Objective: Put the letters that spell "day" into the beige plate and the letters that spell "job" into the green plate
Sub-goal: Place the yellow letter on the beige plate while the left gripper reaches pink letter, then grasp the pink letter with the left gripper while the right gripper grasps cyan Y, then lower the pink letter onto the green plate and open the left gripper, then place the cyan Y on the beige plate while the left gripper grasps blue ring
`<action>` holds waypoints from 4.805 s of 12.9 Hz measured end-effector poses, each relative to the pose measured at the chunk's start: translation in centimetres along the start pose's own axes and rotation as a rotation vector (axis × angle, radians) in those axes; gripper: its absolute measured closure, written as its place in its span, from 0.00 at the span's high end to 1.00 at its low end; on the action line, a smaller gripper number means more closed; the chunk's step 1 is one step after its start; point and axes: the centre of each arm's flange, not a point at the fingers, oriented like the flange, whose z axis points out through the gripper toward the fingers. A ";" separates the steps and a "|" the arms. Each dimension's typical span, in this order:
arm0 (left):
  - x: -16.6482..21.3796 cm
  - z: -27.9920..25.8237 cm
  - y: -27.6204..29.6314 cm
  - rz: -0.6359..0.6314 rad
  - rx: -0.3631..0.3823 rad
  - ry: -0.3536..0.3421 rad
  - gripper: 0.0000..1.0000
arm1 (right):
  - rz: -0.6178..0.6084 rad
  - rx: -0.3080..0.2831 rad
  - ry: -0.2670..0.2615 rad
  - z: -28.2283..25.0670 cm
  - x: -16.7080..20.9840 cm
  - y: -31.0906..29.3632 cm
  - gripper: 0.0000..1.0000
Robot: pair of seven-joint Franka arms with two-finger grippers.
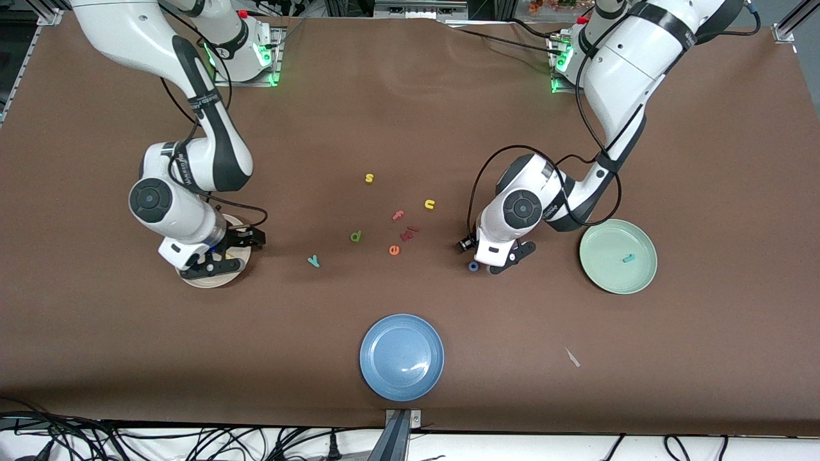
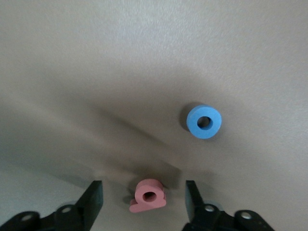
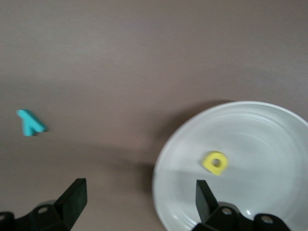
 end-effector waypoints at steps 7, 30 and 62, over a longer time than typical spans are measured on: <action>-0.4 0.4 0.2 -0.017 0.002 -0.002 0.55 | -0.035 0.044 -0.007 1.4 3.0 -7.1 1.00; 16.7 -11.7 -10.4 0.230 -0.018 0.105 0.29 | -0.164 -0.023 -0.040 8.4 3.6 -12.1 0.81; 6.5 -3.4 3.4 0.166 -0.069 0.119 0.96 | -0.064 -0.071 -0.038 2.0 4.2 -6.6 0.26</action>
